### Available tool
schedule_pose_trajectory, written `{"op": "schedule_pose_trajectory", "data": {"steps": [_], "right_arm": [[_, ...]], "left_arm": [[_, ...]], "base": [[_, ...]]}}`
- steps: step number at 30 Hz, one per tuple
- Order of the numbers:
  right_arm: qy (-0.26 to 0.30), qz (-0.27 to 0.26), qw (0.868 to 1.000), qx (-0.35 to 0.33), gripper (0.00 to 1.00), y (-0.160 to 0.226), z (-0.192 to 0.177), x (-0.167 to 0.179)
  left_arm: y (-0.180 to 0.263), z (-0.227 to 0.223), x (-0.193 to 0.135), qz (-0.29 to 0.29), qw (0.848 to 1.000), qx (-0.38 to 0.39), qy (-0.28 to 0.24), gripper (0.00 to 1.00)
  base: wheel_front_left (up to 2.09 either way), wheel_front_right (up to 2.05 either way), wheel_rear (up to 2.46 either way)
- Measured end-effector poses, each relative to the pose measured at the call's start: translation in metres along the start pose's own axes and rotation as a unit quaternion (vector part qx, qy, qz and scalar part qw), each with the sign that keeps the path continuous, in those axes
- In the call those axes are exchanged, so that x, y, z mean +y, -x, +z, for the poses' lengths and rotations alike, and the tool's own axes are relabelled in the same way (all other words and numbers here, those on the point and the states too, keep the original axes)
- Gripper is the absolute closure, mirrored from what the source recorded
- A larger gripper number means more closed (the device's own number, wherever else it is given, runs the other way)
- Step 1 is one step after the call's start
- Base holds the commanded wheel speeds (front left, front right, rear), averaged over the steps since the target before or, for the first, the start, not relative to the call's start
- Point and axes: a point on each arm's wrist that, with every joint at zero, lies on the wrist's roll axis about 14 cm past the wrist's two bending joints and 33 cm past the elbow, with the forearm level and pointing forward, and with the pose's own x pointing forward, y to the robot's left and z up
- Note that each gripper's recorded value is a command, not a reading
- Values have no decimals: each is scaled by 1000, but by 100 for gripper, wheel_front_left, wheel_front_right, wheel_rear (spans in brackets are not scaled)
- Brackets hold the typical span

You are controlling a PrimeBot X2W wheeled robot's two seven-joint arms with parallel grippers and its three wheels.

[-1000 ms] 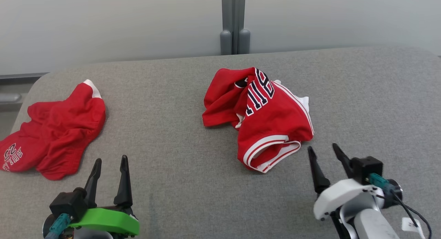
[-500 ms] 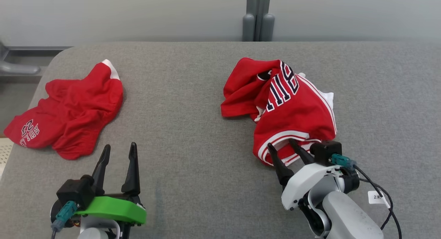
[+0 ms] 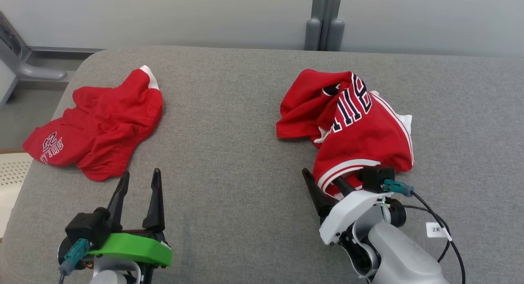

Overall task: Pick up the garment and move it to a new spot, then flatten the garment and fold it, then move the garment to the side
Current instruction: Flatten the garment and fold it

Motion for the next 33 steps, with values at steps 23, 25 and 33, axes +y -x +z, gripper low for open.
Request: {"op": "schedule_pose_trajectory", "data": {"steps": [23, 25, 33], "right_arm": [[221, 129, 930, -265, 100, -29, 263, 102], [221, 154, 917, -293, 100, -25, 281, 116], [252, 144, 906, -307, 100, -15, 308, 86]], "left_arm": [[-19, 4, -21, -27, 1000, -12, 10, 0], [-21, 3, -22, -28, 999, -11, 11, 0], [-29, -2, -25, -32, 999, -5, 12, 0]], "base": [[0, 0, 0], [0, 0, 0], [0, 0, 0]]}}
